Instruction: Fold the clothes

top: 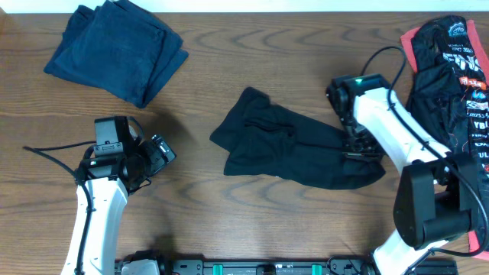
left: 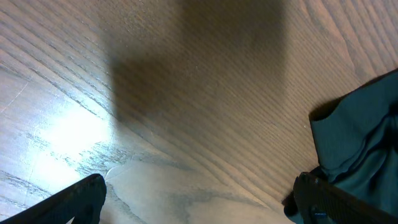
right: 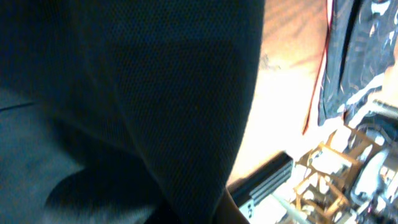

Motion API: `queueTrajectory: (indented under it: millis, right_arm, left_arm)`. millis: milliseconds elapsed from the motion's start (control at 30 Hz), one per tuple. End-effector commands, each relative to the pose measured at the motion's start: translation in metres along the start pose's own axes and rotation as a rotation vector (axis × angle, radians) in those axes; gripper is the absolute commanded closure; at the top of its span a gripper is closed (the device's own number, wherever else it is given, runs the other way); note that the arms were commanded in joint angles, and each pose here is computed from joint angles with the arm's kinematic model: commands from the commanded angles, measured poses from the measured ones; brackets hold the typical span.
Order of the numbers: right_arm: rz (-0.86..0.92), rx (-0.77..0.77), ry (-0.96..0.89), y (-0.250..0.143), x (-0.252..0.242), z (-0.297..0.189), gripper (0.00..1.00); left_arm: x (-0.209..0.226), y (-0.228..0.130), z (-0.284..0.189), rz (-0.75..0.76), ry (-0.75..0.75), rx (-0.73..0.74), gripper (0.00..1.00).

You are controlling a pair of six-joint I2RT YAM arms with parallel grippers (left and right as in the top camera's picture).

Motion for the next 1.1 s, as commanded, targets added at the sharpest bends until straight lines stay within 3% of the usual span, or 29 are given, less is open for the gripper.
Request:
queueTrajectory:
  millis: [0,200,367,400,500,533,567,600,833,1067]
  right_arm:
    - [-0.058,-0.091,-0.015,-0.002,0.014,-0.015,0.99]
    - [-0.118,-0.177,0.063,-0.004,0.047,-0.026,0.97]
    - [-0.206,-0.191,0.195,-0.006,0.082,-0.03,0.79]
    - [-0.217,-0.193,0.216,-0.007,0.089,-0.03,0.69]
    - [-0.261,-0.192,0.276,-0.011,0.113,-0.03,0.55]
    - [-0.28,-0.192,0.298,-0.013,0.123,-0.03,0.4]
    - [-0.293,-0.194,0.313,-0.015,0.13,-0.03,0.17]
    - [-0.307,-0.201,0.332,-0.017,0.136,-0.032,0.01]
    - [-0.315,-0.273,0.402,-0.017,0.149,-0.055,0.02]
    - [-0.223,-0.28,0.425,-0.006,0.096,-0.098,0.09]
  left_arm:
    - [0.004,-0.001,0.003,0.003,0.021,0.004,0.02]
    - [0.004,-0.001,0.003,0.003,0.021,0.004,0.02]
    - [0.004,-0.001,0.003,0.003,0.021,0.004,0.02]
    - [0.004,-0.001,0.003,0.003,0.021,0.004,0.02]
    - [0.004,-0.001,0.003,0.003,0.021,0.004,0.02]
    - [0.004,-0.001,0.003,0.003,0.021,0.004,0.02]
    - [0.004,-0.001,0.003,0.003,0.021,0.004,0.02]
    - [0.004,-0.001,0.003,0.003,0.021,0.004,0.02]
    - [0.005,-0.002,0.003,0.002,0.023,0.006,0.02]
    - [0.006,-0.003,0.003,0.0,0.03,0.015,0.02]
Point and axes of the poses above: each gripper's point midway between its finger pads, its own z axis out along the fingers, its own x axis along the line the jaws close on, y = z × x, the point moved 9 cm from there along -z, back along the fingers, and after that the axes turned 9 degrees about -z, right-handed, at the moved point
